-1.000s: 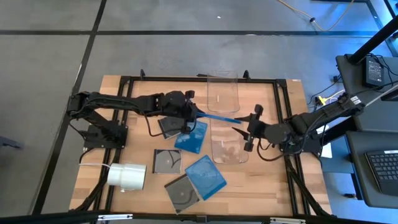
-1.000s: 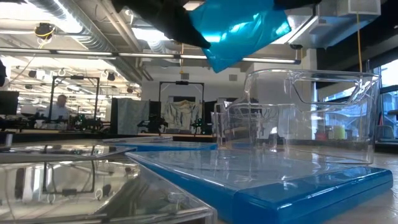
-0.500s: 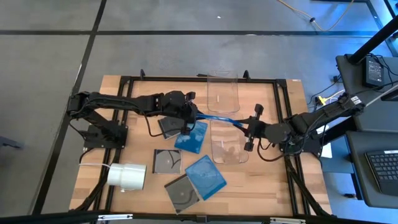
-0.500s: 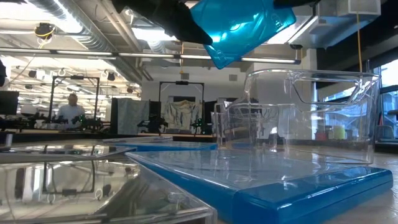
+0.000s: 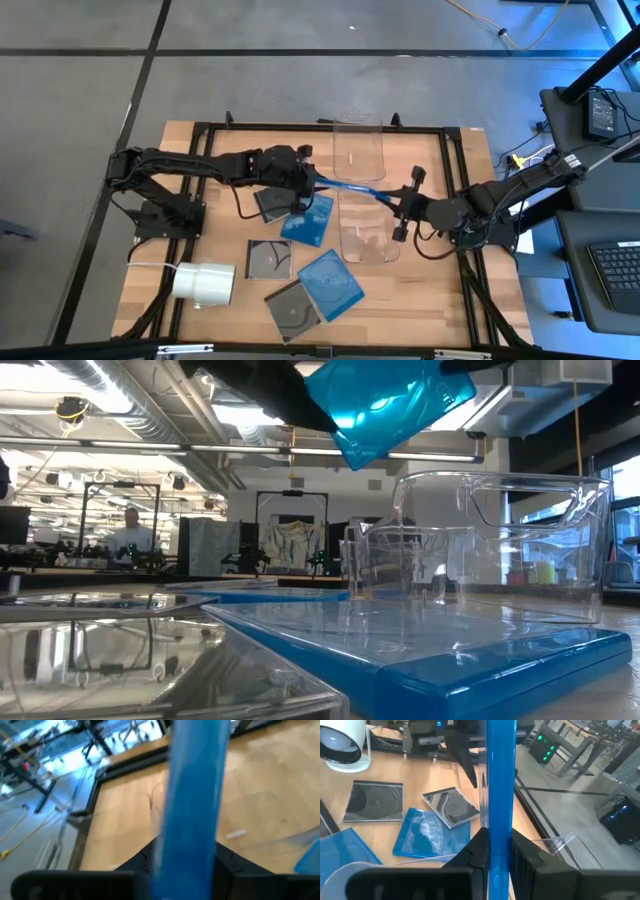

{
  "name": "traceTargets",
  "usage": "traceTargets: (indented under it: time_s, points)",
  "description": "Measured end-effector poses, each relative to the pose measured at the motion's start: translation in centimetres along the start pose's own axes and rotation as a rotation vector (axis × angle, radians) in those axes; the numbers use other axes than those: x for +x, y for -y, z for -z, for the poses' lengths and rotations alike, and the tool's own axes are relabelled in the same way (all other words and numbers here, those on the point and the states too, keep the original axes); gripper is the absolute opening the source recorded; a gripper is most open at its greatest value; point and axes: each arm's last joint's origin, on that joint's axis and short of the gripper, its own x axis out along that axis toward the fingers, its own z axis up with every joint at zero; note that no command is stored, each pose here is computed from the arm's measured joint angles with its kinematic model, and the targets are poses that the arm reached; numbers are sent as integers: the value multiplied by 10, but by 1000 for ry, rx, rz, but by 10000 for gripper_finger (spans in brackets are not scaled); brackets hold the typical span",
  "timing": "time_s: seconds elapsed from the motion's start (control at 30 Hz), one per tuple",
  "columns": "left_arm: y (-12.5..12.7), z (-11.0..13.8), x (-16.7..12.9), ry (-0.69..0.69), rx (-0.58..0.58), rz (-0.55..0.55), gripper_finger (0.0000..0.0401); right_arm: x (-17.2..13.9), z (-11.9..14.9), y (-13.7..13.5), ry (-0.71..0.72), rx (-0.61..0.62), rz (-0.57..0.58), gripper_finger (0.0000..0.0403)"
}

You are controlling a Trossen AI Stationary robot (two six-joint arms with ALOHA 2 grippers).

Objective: Pick & place jewel cases by type
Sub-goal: Put the bottom right blue CD case into the top transparent bin

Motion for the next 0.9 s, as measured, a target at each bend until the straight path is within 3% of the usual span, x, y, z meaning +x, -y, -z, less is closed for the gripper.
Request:
traceTargets:
  time_s: [0.23, 0.33, 0.47, 0.57, 0.7, 0.8, 0.9]
  points:
    - [3, 10, -3, -121, 31, 11, 158, -6, -2, 7, 24, 24, 20, 51]
    - [0, 19, -14, -247, 24, -55, 177, -8, -3, 15, 28, 37, 87, 51]
    - [-4, 21, -29, -294, -26, -83, 188, -3, -7, 29, 4, 70, 122, 51]
    - [-4, 19, -36, -277, -61, -61, 188, 5, -18, 44, -65, 105, 111, 51]
    - [-4, 18, -38, -273, -79, -64, 186, 15, -31, 73, -264, 143, 134, 51]
    - [-4, 18, -36, -275, -78, -63, 186, 27, -37, 97, -438, 156, 97, 51]
    - [-3, 21, -34, -291, -77, -56, 187, 46, -41, 117, -514, 156, 38, 51]
